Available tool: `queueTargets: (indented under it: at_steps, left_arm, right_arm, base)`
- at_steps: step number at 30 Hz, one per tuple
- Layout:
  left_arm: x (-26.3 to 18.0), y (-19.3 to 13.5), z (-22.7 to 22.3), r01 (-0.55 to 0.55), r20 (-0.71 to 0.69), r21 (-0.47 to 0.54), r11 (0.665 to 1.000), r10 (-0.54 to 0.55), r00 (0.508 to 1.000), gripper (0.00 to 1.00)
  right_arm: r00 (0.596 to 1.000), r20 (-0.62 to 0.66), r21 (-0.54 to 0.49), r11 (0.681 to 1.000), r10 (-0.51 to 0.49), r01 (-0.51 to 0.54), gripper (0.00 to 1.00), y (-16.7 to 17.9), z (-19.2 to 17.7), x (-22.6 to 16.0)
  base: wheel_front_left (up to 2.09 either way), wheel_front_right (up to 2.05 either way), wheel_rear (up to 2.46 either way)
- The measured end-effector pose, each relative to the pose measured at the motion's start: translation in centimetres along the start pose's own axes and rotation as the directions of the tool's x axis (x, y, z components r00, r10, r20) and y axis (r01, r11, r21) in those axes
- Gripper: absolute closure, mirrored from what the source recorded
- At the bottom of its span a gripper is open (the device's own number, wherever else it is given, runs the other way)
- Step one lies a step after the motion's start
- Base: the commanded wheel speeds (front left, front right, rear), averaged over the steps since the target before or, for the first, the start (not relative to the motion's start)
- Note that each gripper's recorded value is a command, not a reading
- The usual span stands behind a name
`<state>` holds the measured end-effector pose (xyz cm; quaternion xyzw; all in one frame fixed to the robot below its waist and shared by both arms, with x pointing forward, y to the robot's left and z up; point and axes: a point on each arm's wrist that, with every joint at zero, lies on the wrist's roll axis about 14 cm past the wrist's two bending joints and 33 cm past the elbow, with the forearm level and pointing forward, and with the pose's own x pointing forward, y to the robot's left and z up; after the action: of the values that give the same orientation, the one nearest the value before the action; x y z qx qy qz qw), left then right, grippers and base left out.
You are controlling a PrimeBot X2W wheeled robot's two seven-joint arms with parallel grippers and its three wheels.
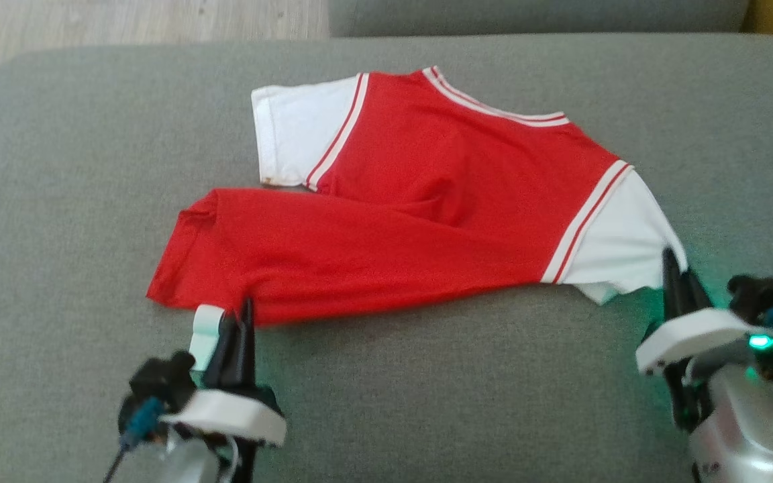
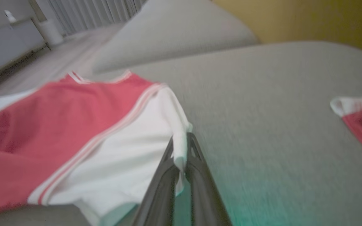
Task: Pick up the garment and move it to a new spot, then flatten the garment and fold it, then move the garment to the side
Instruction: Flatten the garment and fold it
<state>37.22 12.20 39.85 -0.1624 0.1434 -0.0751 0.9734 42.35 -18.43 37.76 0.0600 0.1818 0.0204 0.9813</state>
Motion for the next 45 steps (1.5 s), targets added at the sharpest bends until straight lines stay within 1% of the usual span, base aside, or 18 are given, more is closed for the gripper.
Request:
queueTargets:
  at_steps: [3, 6, 10, 12, 14, 16, 19, 20, 22, 27, 29, 32, 34, 36, 37, 40, 42, 45]
  left_arm:
    - [0.6, -0.8, 4.8, 0.028, 0.140, 0.065, 0.997, -0.037, 0.989, 1.00]
    - [1.0, -1.7, 11.4, 0.050, 0.303, 0.168, 0.985, -0.099, 0.948, 1.00]
    - [0.1, -2.9, 21.4, 0.039, 0.503, 0.312, 0.949, -0.200, 0.841, 1.00]
    - [-1.0, -3.8, 25.5, 0.025, 0.573, 0.371, 0.928, -0.250, 0.781, 1.00]
    - [-2.1, -4.9, 29.0, 0.011, 0.617, 0.422, 0.906, -0.296, 0.730, 1.00]
    - [-3.0, -5.9, 32.0, -0.008, 0.642, 0.463, 0.886, -0.329, 0.693, 1.00]
    - [-3.5, -6.8, 35.5, -0.031, 0.662, 0.494, 0.869, -0.352, 0.662, 1.00]
    - [-3.3, -7.0, 36.2, -0.030, 0.661, 0.494, 0.869, -0.353, 0.662, 1.00]
    - [-2.2, -7.1, 36.6, -0.031, 0.637, 0.502, 0.864, -0.346, 0.689, 1.00]
    - [2.8, -6.3, 34.3, -0.009, 0.548, 0.498, 0.867, -0.306, 0.778, 1.00]
    - [5.3, -5.9, 33.1, -0.013, 0.514, 0.503, 0.864, -0.287, 0.808, 1.00]
    - [8.2, -5.8, 33.5, -0.050, 0.550, 0.504, 0.862, -0.275, 0.789, 1.00]
    - [9.5, -6.0, 35.2, -0.089, 0.610, 0.500, 0.861, -0.277, 0.742, 1.00]
    - [10.2, -6.3, 36.9, -0.122, 0.666, 0.495, 0.860, -0.286, 0.689, 1.00]
    - [10.2, -6.3, 36.9, -0.122, 0.666, 0.495, 0.860, -0.286, 0.689, 1.00]
    - [10.9, -6.7, 38.4, -0.142, 0.711, 0.478, 0.867, -0.287, 0.641, 1.00]
    - [12.0, -6.6, 37.1, -0.116, 0.696, 0.452, 0.884, -0.269, 0.665, 1.00]
    - [12.9, -5.3, 33.0, -0.079, 0.643, 0.398, 0.914, -0.217, 0.734, 1.00]
  right_arm:
    - [0.985, 0.169, 0.029, 0.999, 0.027, -0.032, 1.00, 0.7, 5.3, -0.2]
    - [0.927, 0.373, 0.048, 0.996, 0.048, -0.071, 1.00, 0.9, 12.5, -1.2]
    - [0.815, 0.574, 0.058, 0.989, 0.077, -0.135, 1.00, 1.1, 20.9, -3.7]
    - [0.756, 0.648, 0.072, 0.980, 0.094, -0.184, 1.00, 1.5, 25.0, -5.2]
    - [0.690, 0.712, 0.041, 0.974, 0.129, -0.224, 1.00, 2.2, 29.3, -7.2]
    - [0.620, 0.768, 0.005, 0.967, 0.159, -0.254, 1.00, 2.7, 33.3, -9.5]
    - [0.559, 0.809, -0.032, 0.962, 0.184, -0.271, 1.00, 3.0, 37.4, -11.4]
    - [0.555, 0.810, -0.042, 0.962, 0.191, -0.270, 1.00, 3.1, 38.2, -11.5]
    - [0.570, 0.797, -0.060, 0.964, 0.202, -0.258, 1.00, 3.3, 38.9, -10.8]
    - [0.653, 0.732, -0.074, 0.975, 0.195, -0.208, 1.00, 3.1, 38.2, -6.0]
    - [0.671, 0.718, -0.080, 0.980, 0.183, -0.183, 1.00, 2.9, 38.1, -3.6]
    - [0.645, 0.749, -0.067, 0.985, 0.154, -0.158, 1.00, 2.5, 39.4, -0.9]
    - [0.597, 0.787, -0.099, 0.987, 0.157, -0.129, 1.00, 2.7, 40.9, 0.1]
    - [0.555, 0.820, -0.085, 0.989, 0.140, -0.124, 1.00, 2.4, 42.2, 0.9]
    - [0.555, 0.820, -0.085, 0.989, 0.140, -0.124, 1.00, 2.4, 42.2, 0.9]
    - [0.524, 0.845, -0.063, 0.992, 0.109, -0.105, 1.00, 1.5, 42.9, 1.9]
    - [0.554, 0.828, -0.043, 0.995, 0.088, -0.094, 1.00, 0.8, 41.5, 3.3]
    - [0.623, 0.778, -0.022, 0.994, 0.083, -0.105, 1.00, 0.4, 38.3, 4.8]
  base:
    - [0.00, 0.00, 0.00]
    - [0.00, 0.00, 0.00]
    - [0.00, 0.00, 0.00]
    - [0.00, 0.00, 0.00]
    - [0.00, 0.00, 0.00]
    - [0.00, 0.00, 0.00]
    - [0.00, 0.00, 0.00]
    - [0.00, 0.00, 0.00]
    - [0.00, 0.00, 0.00]
    - [0.00, 0.00, 0.00]
    - [0.00, 0.00, 0.00]
    - [0.00, 0.00, 0.00]
    - [0.00, 0.00, 0.00]
    - [0.00, 0.00, 0.00]
    - [0.00, 0.00, 0.00]
    - [0.00, 0.00, 0.00]
    - [0.00, 0.00, 0.00]
    - [0.00, 0.00, 0.00]
